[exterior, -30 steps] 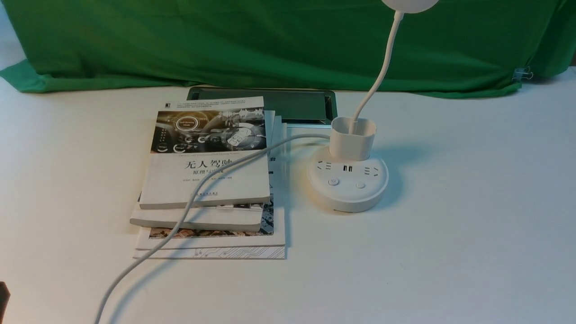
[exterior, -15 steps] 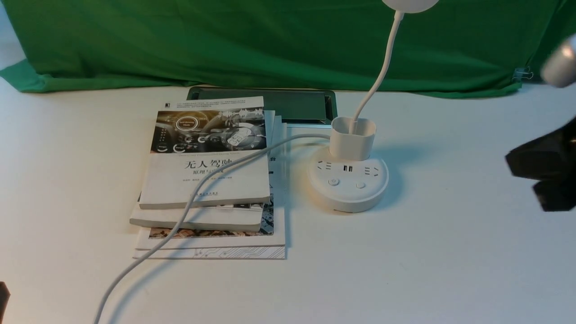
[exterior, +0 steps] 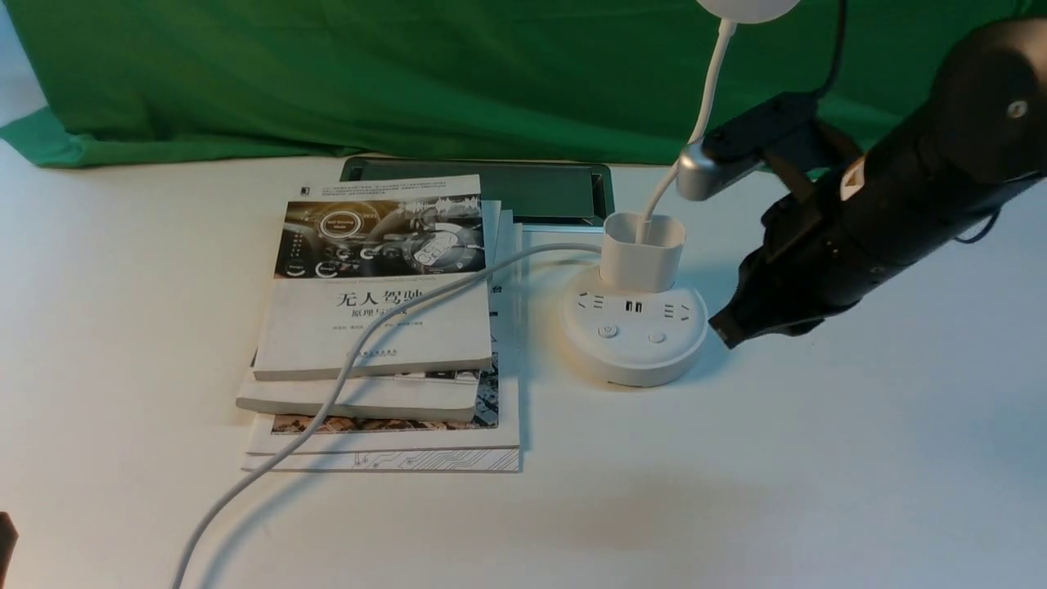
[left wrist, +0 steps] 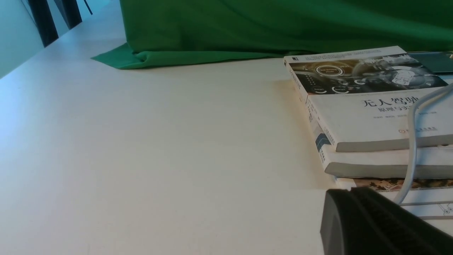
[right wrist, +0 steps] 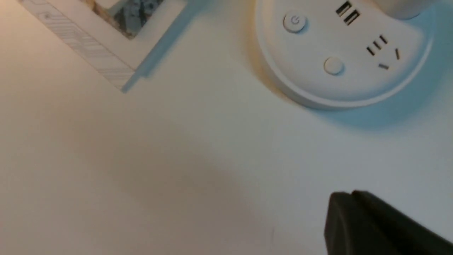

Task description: Turn on the desk lamp on the white desktop with your hand.

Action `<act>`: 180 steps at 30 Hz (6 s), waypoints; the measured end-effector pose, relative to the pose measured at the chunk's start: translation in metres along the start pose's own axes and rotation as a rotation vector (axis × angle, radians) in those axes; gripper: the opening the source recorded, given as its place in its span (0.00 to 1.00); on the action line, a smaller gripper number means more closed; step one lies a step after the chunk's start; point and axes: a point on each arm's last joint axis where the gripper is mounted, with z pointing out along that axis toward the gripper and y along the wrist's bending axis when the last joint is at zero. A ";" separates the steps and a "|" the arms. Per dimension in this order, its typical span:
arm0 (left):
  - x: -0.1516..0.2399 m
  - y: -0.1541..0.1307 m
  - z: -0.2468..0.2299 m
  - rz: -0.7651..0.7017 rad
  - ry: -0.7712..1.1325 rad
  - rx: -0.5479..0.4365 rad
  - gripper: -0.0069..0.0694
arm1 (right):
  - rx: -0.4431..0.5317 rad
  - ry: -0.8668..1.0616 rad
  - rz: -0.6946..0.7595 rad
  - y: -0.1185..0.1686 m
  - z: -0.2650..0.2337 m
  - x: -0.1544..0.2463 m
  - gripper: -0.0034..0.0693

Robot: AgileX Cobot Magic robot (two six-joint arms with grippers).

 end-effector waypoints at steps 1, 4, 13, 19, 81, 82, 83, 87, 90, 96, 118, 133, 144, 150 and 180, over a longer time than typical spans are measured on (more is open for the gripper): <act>0.000 0.000 0.000 0.000 0.000 0.000 0.12 | 0.003 0.004 0.004 -0.003 0.013 -0.002 0.09; 0.000 0.000 0.000 0.000 0.000 0.000 0.12 | 0.015 -0.011 0.007 -0.007 0.031 -0.008 0.09; 0.000 0.000 0.000 0.000 0.000 0.000 0.12 | 0.053 -0.077 0.007 -0.014 0.080 -0.017 0.09; 0.000 0.000 0.000 0.000 0.000 0.000 0.12 | 0.067 -0.101 0.010 -0.017 0.097 -0.018 0.09; 0.000 0.000 0.000 0.000 0.000 0.000 0.12 | 0.100 -0.071 -0.018 -0.024 0.119 -0.014 0.10; 0.000 0.000 0.000 0.000 0.000 0.000 0.12 | 0.100 -0.071 -0.018 -0.024 0.119 -0.014 0.10; 0.000 0.000 0.000 0.000 0.000 0.000 0.12 | 0.100 -0.071 -0.018 -0.024 0.119 -0.014 0.10; 0.000 0.000 0.000 0.000 0.000 0.000 0.12 | 0.101 -0.071 -0.018 -0.024 0.119 -0.014 0.10; 0.000 0.000 0.000 0.000 0.000 0.000 0.12 | 0.102 -0.067 -0.022 -0.024 0.119 -0.014 0.10; 0.000 0.000 0.000 0.000 0.000 0.000 0.12 | 0.114 -0.054 -0.027 -0.025 0.118 -0.013 0.10; 0.000 0.000 0.000 0.000 0.000 0.000 0.12 | 0.109 -0.031 -0.028 -0.025 0.124 -0.012 0.10; 0.000 0.000 0.000 0.000 0.000 0.000 0.12 | 0.168 -0.276 0.004 -0.007 -0.019 -0.009 0.10; 0.000 0.000 0.000 0.000 0.000 0.000 0.12 | 0.254 -0.826 0.036 0.033 -0.142 0.105 0.11; 0.000 0.000 0.000 0.001 0.000 0.000 0.12 | 0.251 -0.972 0.071 0.049 -0.159 0.167 0.13; 0.000 0.000 0.000 0.001 0.000 0.000 0.12 | 0.703 -1.081 0.372 0.036 -0.078 0.296 0.25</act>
